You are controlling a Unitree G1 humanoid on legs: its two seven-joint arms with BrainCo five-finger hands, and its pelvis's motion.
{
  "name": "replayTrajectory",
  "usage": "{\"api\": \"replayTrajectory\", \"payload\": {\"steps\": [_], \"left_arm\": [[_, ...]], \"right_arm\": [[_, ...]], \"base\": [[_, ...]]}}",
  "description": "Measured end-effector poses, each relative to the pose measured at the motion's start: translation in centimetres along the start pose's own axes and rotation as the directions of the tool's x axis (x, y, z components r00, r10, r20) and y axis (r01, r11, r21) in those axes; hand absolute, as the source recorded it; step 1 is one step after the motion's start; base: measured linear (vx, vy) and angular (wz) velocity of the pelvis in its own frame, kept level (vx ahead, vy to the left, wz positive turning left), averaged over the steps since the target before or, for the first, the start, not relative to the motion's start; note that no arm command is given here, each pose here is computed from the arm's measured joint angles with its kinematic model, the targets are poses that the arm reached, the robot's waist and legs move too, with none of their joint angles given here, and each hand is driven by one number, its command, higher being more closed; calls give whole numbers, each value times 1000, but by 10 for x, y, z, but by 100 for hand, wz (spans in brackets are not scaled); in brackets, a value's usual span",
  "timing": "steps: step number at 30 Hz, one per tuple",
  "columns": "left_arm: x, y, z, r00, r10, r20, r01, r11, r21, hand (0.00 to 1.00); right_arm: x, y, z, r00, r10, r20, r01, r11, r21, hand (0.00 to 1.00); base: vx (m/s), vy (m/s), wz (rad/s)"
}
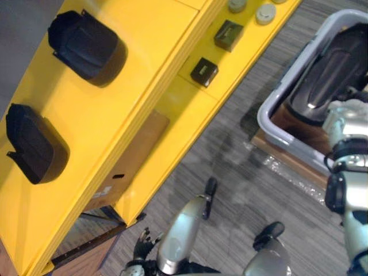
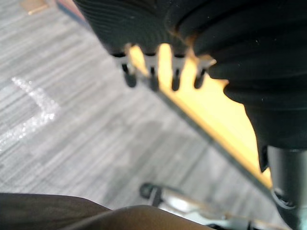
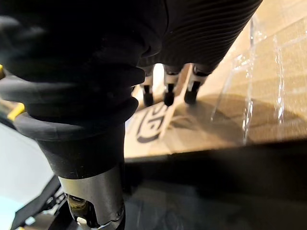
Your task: Walk over and take plastic housings, then place them on the shelf
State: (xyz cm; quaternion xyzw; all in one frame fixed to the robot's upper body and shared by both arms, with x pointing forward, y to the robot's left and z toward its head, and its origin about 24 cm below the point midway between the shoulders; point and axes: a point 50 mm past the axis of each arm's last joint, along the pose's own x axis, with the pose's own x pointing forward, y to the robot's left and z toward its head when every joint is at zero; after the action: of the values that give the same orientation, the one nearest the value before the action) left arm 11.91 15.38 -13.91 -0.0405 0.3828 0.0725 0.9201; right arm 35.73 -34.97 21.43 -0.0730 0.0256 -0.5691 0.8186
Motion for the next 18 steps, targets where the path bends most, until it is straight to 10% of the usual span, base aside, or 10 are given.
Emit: {"api": "replayTrajectory", "payload": {"steps": [6, 7, 18], "left_arm": [[1, 2, -2, 1000, 9, -10, -9, 1000, 10, 0], [1, 2, -2, 1000, 9, -10, -9, 1000, 10, 0], [0, 3, -5, 1000, 15, -11, -15, 1000, -14, 0]], "right_arm": [[0, 0, -3, 1000, 2, -2, -2, 1000, -10, 0], [0, 0, -3, 1000, 4, -3, -4, 1000, -14, 100], [13, -14, -9, 999, -12, -47, 6, 994, -113, 100]], "base": [[-17, -21, -2], [0, 0, 0], [-2, -3, 0]]}}
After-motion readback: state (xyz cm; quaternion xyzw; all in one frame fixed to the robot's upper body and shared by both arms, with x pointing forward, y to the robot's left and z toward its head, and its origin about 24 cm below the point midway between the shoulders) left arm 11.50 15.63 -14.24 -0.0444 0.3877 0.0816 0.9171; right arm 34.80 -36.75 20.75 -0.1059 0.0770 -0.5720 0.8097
